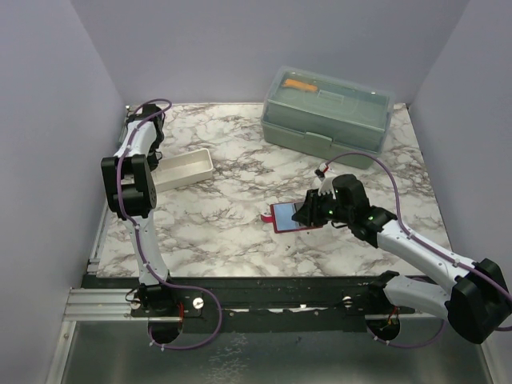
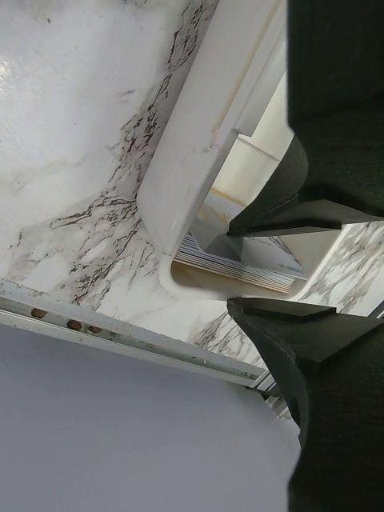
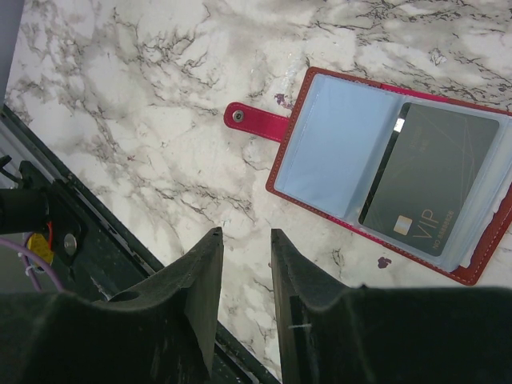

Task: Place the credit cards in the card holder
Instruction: Pick up the credit card from the storage box.

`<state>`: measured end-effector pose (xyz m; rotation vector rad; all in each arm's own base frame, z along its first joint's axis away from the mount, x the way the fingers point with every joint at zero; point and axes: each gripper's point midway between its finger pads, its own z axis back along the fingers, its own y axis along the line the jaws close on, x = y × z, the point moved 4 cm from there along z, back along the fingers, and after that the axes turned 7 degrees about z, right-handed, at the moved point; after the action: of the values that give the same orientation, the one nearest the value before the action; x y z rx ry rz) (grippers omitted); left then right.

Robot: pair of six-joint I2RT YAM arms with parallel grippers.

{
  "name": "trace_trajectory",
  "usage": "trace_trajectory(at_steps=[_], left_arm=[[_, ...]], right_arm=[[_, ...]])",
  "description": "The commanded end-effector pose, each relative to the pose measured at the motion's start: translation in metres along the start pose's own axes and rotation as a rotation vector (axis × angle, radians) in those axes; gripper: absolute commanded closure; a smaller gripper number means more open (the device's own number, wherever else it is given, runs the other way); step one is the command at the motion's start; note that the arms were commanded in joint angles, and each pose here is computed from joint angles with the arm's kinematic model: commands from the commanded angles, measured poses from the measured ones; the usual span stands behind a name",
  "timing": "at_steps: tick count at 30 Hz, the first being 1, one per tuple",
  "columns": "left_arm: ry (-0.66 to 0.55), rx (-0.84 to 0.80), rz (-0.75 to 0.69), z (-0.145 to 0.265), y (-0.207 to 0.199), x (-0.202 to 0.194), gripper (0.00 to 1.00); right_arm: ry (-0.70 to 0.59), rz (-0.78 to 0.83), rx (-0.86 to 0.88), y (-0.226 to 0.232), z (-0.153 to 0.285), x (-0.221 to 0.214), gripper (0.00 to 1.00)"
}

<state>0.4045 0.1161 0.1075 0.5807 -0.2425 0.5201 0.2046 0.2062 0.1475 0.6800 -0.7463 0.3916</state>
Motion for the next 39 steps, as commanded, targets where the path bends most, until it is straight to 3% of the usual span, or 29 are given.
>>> trace_trajectory(at_steps=[1,8,27,33,39], left_arm=[[-0.044,-0.006,0.041,0.022,0.018,0.011,0.61],[-0.044,-0.038,0.040,0.025,0.013,0.013,0.78],[-0.116,-0.150,0.037,0.060,0.002,0.019,1.00],[-0.158,-0.205,0.055,0.080,0.002,0.024,1.00],[-0.233,-0.321,0.080,0.127,0.007,0.024,1.00]], right_arm=[[0.009,-0.008,0.010,0.000,0.002,-0.004,0.66],[0.014,-0.010,0.008,-0.001,0.001,-0.005,0.66],[0.023,-0.039,0.003,0.000,0.000,-0.005,0.66],[0.035,-0.056,-0.010,-0.001,-0.001,-0.006,0.66],[0.063,-0.082,-0.038,-0.002,0.000,-0.005,0.66]])
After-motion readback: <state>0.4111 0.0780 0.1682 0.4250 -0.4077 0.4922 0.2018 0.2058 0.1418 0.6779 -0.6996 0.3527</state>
